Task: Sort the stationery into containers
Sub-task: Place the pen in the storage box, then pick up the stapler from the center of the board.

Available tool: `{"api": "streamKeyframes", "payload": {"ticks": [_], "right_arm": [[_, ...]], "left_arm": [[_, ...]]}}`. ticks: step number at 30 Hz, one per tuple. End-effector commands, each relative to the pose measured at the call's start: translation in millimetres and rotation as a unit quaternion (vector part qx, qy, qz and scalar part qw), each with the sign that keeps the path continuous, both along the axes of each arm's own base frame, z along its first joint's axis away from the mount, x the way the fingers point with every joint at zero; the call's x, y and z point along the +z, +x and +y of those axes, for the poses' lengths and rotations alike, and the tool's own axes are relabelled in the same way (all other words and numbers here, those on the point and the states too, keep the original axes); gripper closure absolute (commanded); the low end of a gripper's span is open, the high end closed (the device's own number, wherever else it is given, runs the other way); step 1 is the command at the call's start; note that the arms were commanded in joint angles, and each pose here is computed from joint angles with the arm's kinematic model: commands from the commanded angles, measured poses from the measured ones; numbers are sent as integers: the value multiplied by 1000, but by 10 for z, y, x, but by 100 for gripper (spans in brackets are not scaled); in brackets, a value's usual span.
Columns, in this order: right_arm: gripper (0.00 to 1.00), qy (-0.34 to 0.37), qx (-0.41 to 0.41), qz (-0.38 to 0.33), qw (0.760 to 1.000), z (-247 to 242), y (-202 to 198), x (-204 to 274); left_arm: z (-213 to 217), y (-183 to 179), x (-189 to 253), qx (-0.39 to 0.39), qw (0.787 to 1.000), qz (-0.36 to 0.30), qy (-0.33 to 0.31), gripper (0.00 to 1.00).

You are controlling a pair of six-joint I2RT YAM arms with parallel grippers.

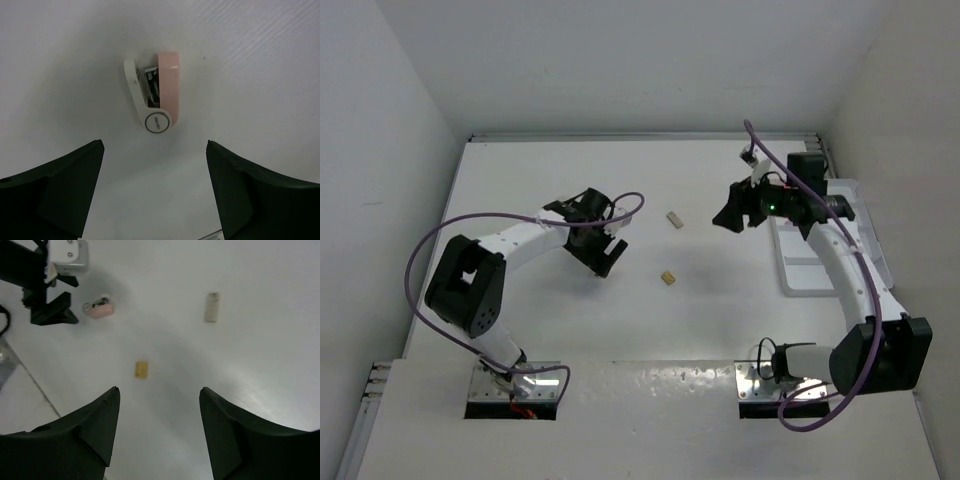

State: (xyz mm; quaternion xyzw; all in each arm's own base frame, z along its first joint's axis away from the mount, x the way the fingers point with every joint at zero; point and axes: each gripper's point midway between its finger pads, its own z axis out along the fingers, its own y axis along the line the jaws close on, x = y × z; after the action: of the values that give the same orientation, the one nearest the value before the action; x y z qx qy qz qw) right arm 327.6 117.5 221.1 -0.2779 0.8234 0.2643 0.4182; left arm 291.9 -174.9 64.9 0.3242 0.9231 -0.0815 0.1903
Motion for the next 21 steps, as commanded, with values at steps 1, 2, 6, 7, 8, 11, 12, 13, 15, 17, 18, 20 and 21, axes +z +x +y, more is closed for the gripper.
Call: {"api": "streamKeyframes", "payload": {"ticks": [1,2,6,7,8,11,12,13,15,17,18,20,21], "right_arm": [[36,108,-44,73,990,302,-99,-4],[35,117,-49,91,988,329,-159,-69],[34,171,-76,126,974,448,-248,-41],[34,179,-82,138,971,456,-278,-102],[34,186,-84,142,969,469,-290,-112],[35,199,-88,143,966,501,-298,-125],[35,198,-87,145,966,511,-298,-135],[35,197,-84,144,966,524,-303,-126],[35,194,-80,142,967,531,-289,-115],[35,190,-75,139,969,542,-284,-112],[35,188,-73,139,970,546,-283,-111],[35,184,-68,133,972,552,-277,-108],[35,183,-66,133,972,560,-284,-111]], "left_arm": [[168,-4,-85,27,999,-2,41,11],[170,-4,-115,28,999,3,44,11],[130,28,-186,30,998,13,48,11],[119,14,-242,28,998,23,50,12],[108,14,-256,26,998,27,50,13],[57,62,-290,24,999,24,41,15],[49,84,-285,25,999,20,38,16],[39,91,-293,25,999,18,34,16],[-6,129,-281,22,999,9,23,16],[-47,147,-289,18,1000,5,17,18],[-50,153,-294,18,1000,4,17,20],[-53,182,-298,18,1000,2,16,24],[-64,180,-315,17,1000,5,16,29]]}}
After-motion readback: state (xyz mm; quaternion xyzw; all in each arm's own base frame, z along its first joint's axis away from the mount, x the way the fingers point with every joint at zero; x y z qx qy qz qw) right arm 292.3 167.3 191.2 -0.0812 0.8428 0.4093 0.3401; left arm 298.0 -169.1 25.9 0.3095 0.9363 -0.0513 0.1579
